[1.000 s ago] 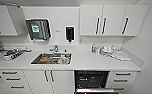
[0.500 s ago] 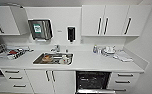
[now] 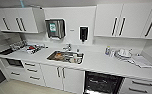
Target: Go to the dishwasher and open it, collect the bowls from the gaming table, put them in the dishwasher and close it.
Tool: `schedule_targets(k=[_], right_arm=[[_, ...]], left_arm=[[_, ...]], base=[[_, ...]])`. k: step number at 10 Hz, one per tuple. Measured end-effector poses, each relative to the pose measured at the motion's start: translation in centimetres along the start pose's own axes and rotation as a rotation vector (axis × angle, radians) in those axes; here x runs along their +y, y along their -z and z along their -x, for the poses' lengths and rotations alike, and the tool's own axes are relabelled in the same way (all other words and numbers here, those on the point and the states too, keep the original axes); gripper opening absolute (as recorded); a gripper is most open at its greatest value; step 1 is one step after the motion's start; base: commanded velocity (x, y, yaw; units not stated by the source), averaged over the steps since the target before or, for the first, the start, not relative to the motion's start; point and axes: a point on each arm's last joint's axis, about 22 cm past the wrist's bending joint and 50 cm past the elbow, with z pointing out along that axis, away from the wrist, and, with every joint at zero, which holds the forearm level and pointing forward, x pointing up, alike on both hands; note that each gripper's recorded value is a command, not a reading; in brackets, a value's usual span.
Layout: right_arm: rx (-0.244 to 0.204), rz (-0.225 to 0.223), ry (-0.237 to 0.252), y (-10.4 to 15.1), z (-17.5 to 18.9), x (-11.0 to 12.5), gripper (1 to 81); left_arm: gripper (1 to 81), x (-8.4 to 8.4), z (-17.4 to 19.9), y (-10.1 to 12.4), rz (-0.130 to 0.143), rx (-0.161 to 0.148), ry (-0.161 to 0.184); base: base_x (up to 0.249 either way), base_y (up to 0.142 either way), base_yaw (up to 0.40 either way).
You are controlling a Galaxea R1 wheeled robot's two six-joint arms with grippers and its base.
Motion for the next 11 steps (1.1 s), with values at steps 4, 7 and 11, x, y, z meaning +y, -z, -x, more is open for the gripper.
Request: schedule_targets(k=[4,7,11], right_arm=[[0.015,0.041,0.024,0.3,-0.3,1.9,81.1],[0.013,0.028,0.029,0.3,-0.5,1.6,81.1],[0.009,0.042,0.029,0.4,-0.4,2.3,81.1]], left_arm=[[81.1,0.0,-0.2,0.0,0.000,0.000,-0.001],[81.1,0.0,-0.1,0.0,0.001,0.005,0.000],[81.1,0.1,-0.8,0.0,0.003,0.036,0.000]], base=[[0.000,0.000,0.341],[0.000,0.000,0.342],[0.000,0.000,0.353]])
